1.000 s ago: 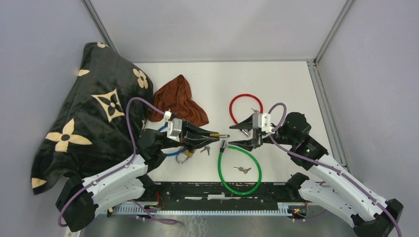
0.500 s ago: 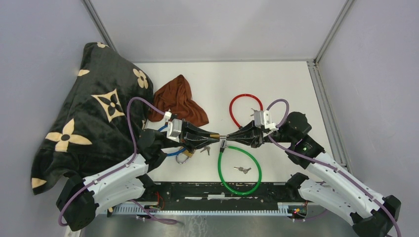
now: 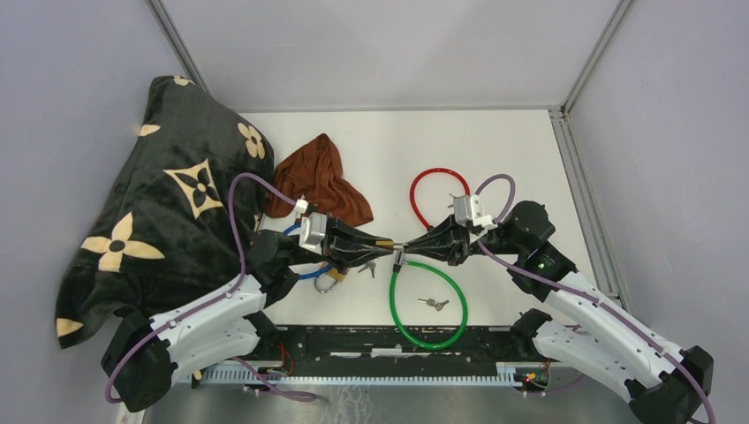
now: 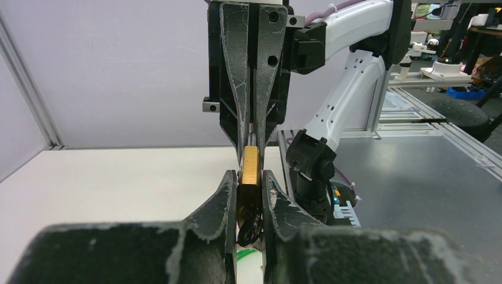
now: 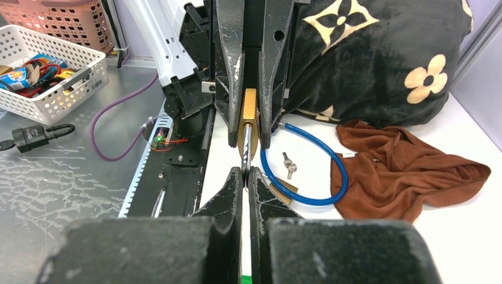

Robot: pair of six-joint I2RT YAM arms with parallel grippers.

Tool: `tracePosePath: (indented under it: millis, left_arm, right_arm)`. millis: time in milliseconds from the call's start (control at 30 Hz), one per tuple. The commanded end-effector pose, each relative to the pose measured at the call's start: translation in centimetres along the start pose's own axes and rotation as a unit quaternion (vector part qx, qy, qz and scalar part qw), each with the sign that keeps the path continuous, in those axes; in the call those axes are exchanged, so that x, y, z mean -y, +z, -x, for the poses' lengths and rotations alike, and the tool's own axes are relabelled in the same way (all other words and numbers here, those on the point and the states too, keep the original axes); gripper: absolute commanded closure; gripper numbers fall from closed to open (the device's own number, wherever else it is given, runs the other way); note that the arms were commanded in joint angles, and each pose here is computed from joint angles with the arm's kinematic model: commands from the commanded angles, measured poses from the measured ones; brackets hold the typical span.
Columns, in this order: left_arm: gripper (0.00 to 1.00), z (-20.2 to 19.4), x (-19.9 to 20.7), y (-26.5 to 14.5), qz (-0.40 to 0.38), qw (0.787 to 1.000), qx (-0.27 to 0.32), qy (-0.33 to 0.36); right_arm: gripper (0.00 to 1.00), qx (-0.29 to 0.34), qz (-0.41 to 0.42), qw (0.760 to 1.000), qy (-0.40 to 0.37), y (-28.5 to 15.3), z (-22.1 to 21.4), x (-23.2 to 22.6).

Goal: Lock with the key
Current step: Lock the lock.

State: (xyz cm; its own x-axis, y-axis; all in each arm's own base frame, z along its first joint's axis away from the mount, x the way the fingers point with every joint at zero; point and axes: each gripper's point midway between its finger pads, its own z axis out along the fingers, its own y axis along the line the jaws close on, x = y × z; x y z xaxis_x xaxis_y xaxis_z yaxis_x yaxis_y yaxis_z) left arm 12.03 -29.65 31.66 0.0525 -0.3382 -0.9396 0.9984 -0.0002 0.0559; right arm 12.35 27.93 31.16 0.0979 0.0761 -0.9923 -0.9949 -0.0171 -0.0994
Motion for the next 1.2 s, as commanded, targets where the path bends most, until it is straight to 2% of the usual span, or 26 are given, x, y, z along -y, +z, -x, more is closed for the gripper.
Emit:
tracePosePath:
  millis: [0,200,433,667,933,1033,1167]
  left_arm:
    - [0.98,1.4,0.0,1.0,-0.002,1.000,0.018,-0.001]
    - [0.98,0.5,0.4,1.3,-0.011,1.000,0.000,-0.024]
    - [0.98,-1.0,-1.2,2.3,0.023,0.996,-0.042,-0.080]
    - [0.98,-0.5,-1.5,3.2,0.025,0.997,-0.033,-0.061]
    - [0.98,-4.2,-0.5,2.8,0.022,0.990,-0.075,-0.119]
    - [0.98,-4.4,-0.2,3.1,0.011,0.991,-0.079,-0.110]
    - [0.98,-4.0,-1.3,3.1,0.025,0.993,-0.092,-0.064]
  right_arm:
    - [1.00,0.019,0.013,1.000,0.000,0.4,0.6,-0.3]
    - [1.00,0.034,0.006,0.999,-0.002,0.6,1.0,0.0]
    - [1.00,0.044,0.006,0.999,0.017,1.4,-0.6,0.5]
    - [1.00,0.043,0.010,0.999,0.026,2.1,-1.7,0.9]
    - [1.00,0.068,0.019,0.997,0.021,2.9,-0.3,1.0]
    - [1.00,0.057,0.024,0.998,0.029,3.3,-1.1,1.0]
    - [1.00,0.025,0.016,0.999,0.023,3.1,-3.0,1.2]
